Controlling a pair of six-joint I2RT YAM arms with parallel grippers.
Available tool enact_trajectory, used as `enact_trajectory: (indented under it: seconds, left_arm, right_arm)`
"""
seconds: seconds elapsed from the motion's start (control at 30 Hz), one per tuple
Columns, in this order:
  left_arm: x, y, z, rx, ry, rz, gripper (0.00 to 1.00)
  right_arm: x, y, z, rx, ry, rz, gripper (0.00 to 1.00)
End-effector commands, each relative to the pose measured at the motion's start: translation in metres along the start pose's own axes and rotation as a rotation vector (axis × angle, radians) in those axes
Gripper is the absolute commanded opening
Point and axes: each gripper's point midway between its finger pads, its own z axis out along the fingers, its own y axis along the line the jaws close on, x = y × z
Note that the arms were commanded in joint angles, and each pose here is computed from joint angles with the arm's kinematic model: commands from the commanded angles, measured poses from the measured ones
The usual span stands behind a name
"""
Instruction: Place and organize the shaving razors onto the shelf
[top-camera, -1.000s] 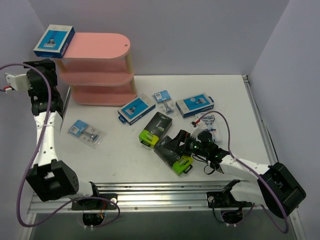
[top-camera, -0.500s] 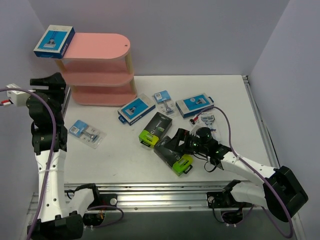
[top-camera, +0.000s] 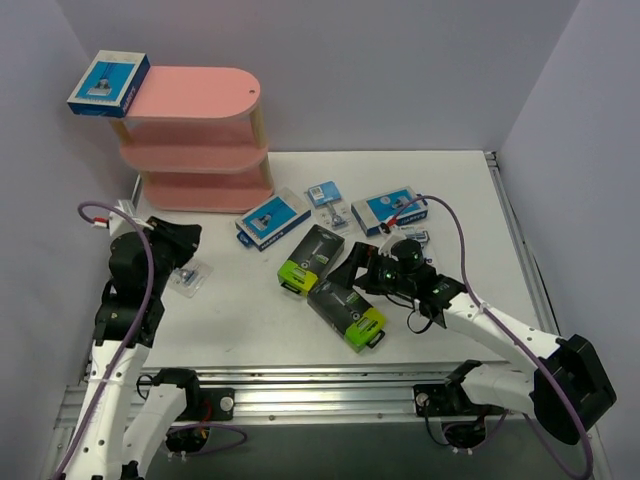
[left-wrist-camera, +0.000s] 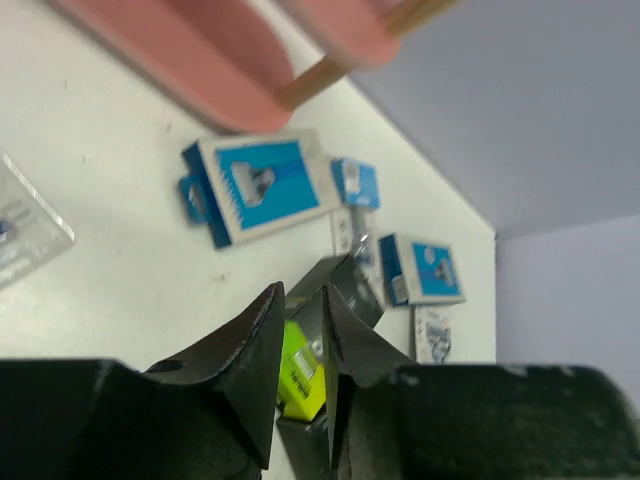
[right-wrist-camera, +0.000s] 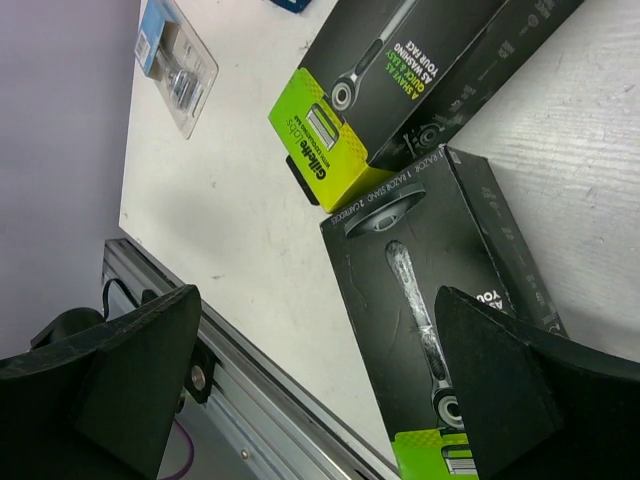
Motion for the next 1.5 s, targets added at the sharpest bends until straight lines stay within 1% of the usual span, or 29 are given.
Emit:
enact_trajectory:
  seconds: [0.0, 0.07, 0.1, 0.13, 0.23, 0.3, 0.43, 0.63, 0.73, 1.03, 1.1, 1.27, 1.47]
  left_arm:
    - [0.053, 0.026, 0.004, -0.019, 0.170, -0.008, 0.31]
    - [0.069, 0.034, 0.011, -0.021, 0.206, -0.054, 0.33]
    - [0.087, 0.048, 0.014, -0.047, 0.246, -0.069, 0.33]
    - [0.096, 0.053, 0.017, -0.060, 0.264, -0.102, 0.34]
    - [0.122, 0.072, 0.033, -0.080, 0.312, -0.154, 0.40]
    - [0.138, 0.084, 0.038, -0.096, 0.342, -0.162, 0.42]
    - [0.149, 0.099, 0.053, -0.118, 0.340, -0.154, 0.43]
    - [0.145, 0.104, 0.073, -0.092, 0.254, -0.162, 0.45]
    - [0.149, 0.109, 0.083, -0.086, 0.237, -0.170, 0.47]
    - [0.166, 0.115, 0.118, -0.089, 0.250, -0.155, 0.47]
    - [0.164, 0.114, 0.124, -0.082, 0.226, -0.158, 0.47]
    - [0.169, 0.125, 0.138, -0.114, 0.208, -0.164, 0.49]
    - [0.176, 0.129, 0.155, -0.102, 0.193, -0.197, 0.51]
  right_arm:
    - [-0.020, 0.005, 0.002, 0.016, -0.053, -0.012, 0.98]
    - [-0.023, 0.004, 0.006, 0.024, -0.062, -0.003, 0.98]
    - [-0.025, 0.004, 0.007, 0.027, -0.067, 0.000, 0.98]
    - [-0.027, 0.004, 0.008, 0.032, -0.072, 0.000, 0.98]
    - [-0.030, 0.001, 0.015, 0.051, -0.074, -0.001, 0.98]
    - [-0.034, 0.000, 0.018, 0.055, -0.075, -0.006, 0.98]
    - [-0.035, -0.007, 0.024, 0.072, -0.053, -0.012, 0.98]
    - [-0.039, -0.023, 0.028, 0.082, -0.031, -0.007, 0.98]
    - [-0.045, -0.032, 0.028, 0.086, -0.039, 0.005, 0.98]
    - [-0.051, -0.056, 0.031, 0.092, -0.028, 0.015, 0.98]
    - [-0.052, -0.063, 0.030, 0.098, -0.029, 0.018, 0.98]
    - [-0.059, -0.079, 0.029, 0.109, -0.035, 0.028, 0.98]
    - [-0.057, -0.094, 0.033, 0.101, -0.018, 0.051, 0.97]
